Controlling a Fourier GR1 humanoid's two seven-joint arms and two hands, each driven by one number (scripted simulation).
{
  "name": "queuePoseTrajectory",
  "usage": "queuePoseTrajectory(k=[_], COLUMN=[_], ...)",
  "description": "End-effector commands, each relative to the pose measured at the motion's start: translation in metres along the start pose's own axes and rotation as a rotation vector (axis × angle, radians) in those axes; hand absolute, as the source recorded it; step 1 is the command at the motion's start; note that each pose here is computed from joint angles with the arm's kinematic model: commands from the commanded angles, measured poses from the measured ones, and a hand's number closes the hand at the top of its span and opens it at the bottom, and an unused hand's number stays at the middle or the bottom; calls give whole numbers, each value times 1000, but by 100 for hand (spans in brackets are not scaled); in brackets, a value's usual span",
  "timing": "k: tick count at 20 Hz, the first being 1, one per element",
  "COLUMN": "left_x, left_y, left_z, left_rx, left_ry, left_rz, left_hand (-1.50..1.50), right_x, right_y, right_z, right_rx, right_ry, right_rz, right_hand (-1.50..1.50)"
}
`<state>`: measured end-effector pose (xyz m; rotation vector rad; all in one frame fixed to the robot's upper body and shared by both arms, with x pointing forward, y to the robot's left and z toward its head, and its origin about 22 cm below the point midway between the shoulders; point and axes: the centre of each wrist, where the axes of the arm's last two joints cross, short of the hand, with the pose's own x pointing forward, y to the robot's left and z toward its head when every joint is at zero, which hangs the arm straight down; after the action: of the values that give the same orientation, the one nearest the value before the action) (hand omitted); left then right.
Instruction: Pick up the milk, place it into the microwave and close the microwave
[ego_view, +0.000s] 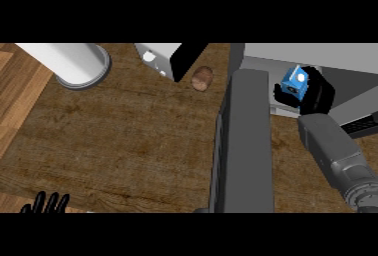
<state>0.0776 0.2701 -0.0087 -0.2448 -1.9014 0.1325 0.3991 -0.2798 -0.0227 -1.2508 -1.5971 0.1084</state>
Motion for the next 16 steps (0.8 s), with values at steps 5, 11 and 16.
queuePoseTrajectory(k=[5,11,16], left_x=[-1,-6,-9], left_y=[0,4,7], left_z=[-8,-11,-10], left_rx=[-35,-35,-18], left_ry=[3,13,-5], left_rz=[-12,-9,-15], left_hand=[-150,-150,-150], right_x=[-34,41,52], right_y=[-7,26,37], right_z=[24,13,27], right_rx=[-95,218,295], right_ry=[89,-218,-218], right_rz=[319,67,2], right_hand=[-150,-150,-150])
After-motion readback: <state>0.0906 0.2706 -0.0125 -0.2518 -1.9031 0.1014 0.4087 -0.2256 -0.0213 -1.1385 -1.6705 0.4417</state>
